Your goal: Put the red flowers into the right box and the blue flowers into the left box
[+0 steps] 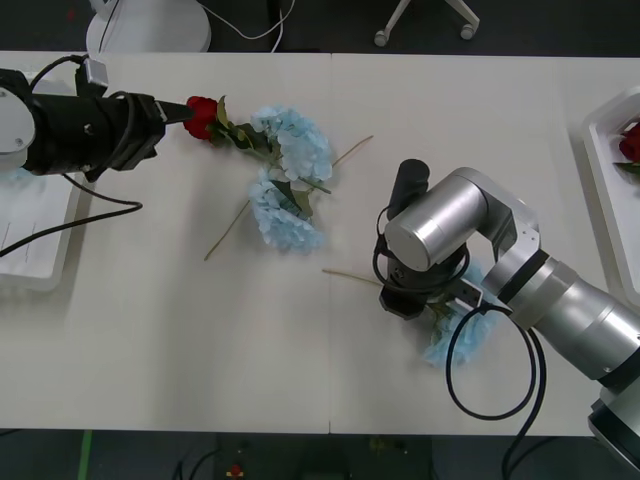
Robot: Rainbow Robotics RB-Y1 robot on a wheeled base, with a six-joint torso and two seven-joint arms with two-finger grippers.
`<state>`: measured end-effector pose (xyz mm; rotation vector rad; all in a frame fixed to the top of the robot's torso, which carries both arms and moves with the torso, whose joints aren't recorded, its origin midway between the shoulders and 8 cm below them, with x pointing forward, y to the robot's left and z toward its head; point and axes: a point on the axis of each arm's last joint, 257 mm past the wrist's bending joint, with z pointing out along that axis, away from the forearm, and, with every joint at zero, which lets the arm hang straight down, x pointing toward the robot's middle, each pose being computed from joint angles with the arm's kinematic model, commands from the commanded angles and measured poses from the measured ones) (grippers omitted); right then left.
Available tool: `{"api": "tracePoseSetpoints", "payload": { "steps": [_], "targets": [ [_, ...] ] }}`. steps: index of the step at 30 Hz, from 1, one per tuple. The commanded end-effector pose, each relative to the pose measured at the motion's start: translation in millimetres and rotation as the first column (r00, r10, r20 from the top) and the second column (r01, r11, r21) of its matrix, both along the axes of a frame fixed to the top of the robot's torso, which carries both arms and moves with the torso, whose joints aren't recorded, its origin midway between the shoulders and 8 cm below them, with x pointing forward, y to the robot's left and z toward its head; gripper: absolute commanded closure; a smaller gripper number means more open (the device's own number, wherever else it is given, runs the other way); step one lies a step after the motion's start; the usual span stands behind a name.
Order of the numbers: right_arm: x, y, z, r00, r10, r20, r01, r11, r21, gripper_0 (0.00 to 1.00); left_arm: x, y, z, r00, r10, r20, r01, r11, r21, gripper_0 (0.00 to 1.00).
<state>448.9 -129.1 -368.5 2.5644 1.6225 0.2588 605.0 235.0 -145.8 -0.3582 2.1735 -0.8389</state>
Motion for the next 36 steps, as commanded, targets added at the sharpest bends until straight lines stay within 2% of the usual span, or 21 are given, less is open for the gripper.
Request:
{"api": "tracePoseSetpoints", "payload": {
  "steps": [1, 9, 14, 17, 19, 20, 22, 23, 24, 27, 29, 32, 33, 35, 36],
  "targets": [
    [2.7, -28.9, -3.9, 0.998, 0.06, 0.006, -0.06, 0.997, -0.043, 1.0, 21.3, -6.5, -17.8, 0.999, 0.046, 0.026, -0.049, 0.995, 0.083, 0.0],
    [24.4, -54.6, 35.5, 0.97, 0.234, 0.071, -0.227, 0.97, -0.089, 1.0, 61.3, -42.6, -51.6, 0.987, 0.157, 0.03, -0.158, 0.987, 0.039, 0.0],
    [35.1, -73.6, 82.6, 0.883, 0.454, 0.116, -0.429, 0.883, -0.192, 1.0, 67.3, -62.5, -55.9, 0.986, 0.167, 0.019, -0.168, 0.985, 0.041, 0.0],
    [42.4, -83.1, 113.9, 0.778, 0.615, 0.125, -0.57, 0.776, -0.272, 1.0, 69.1, -75.4, -52.3, 0.985, 0.169, 0.019, -0.169, 0.985, 0.034, 0.0],
    [51.0, -89.0, 138.5, 0.663, 0.738, 0.123, -0.667, 0.657, -0.35, 1.0, 71.2, -84.9, -48.4, 0.985, 0.169, 0.023, -0.17, 0.985, 0.037, 0.0],
    [53.8, -91.3, 144.8, 0.629, 0.768, 0.118, -0.689, 0.621, -0.374, 1.0, 72.2, -87.5, -46.8, 0.985, 0.171, 0.025, -0.171, 0.985, 0.036, 0.0],
    [68.1, -92.1, 169.0, 0.48, 0.871, 0.105, -0.751, 0.469, -0.464, 1.0, 76.7, -93.9, -43.8, 0.984, 0.178, 0.028, -0.179, 0.983, 0.045, 0.0],
    [72.9, -91.2, 175.9, 0.437, 0.894, 0.1, -0.759, 0.427, -0.491, 1.0, 78.3, -95.0, -43.0, 0.984, 0.178, 0.03, -0.18, 0.982, 0.052, 0.0],
    [81.2, -89.4, 187.1, 0.365, 0.927, 0.086, -0.768, 0.352, -0.535, 1.0, 81.0, -96.0, -43.5, 0.983, 0.182, 0.028, -0.183, 0.981, 0.063, 0.0],
    [105.8, -77.8, 220.1, 0.169, 0.984, 0.052, -0.735, 0.161, -0.659, 1.0, 90.6, -93.5, -44.3, 0.98, 0.199, 0.03, -0.201, 0.977, 0.069, 0.0],
    [115.1, -67.2, 234.2, 0.089, 0.995, 0.05, -0.701, 0.098, -0.707, 1.0, 93.8, -93.3, -47.9, 0.978, 0.207, 0.033, -0.209, 0.976, 0.068, 0.0],
    [133.8, -41.3, 268.2, -0.084, 0.996, 0.009, -0.574, -0.041, -0.818, 1.0, 99.6, -94.6, -58.2, 0.976, 0.211, 0.061, -0.215, 0.973, 0.082, 0.0],
    [136.1, -37.2, 273.5, -0.107, 0.994, 0.002, -0.55, -0.057, -0.833, 1.0, 99.8, -95.6, -60.2, 0.976, 0.209, 0.064, -0.214, 0.973, 0.085, 0.0],
    [139.8, -16.2, 292.2, -0.203, 0.979, -0.009, -0.467, -0.104, -0.878, 1.0, 101.0, -98.0, -64.5, 0.977, 0.199, 0.078, -0.207, 0.972, 0.108, 0.0],
    [139.6, -11.9, 295.6, -0.22, 0.975, -0.007, -0.454, -0.109, -0.884, 1.0, 100.4, -98.0, -66.5, 0.977, 0.199, 0.075, -0.206, 0.972, 0.112, 0.0]
  ]
}}
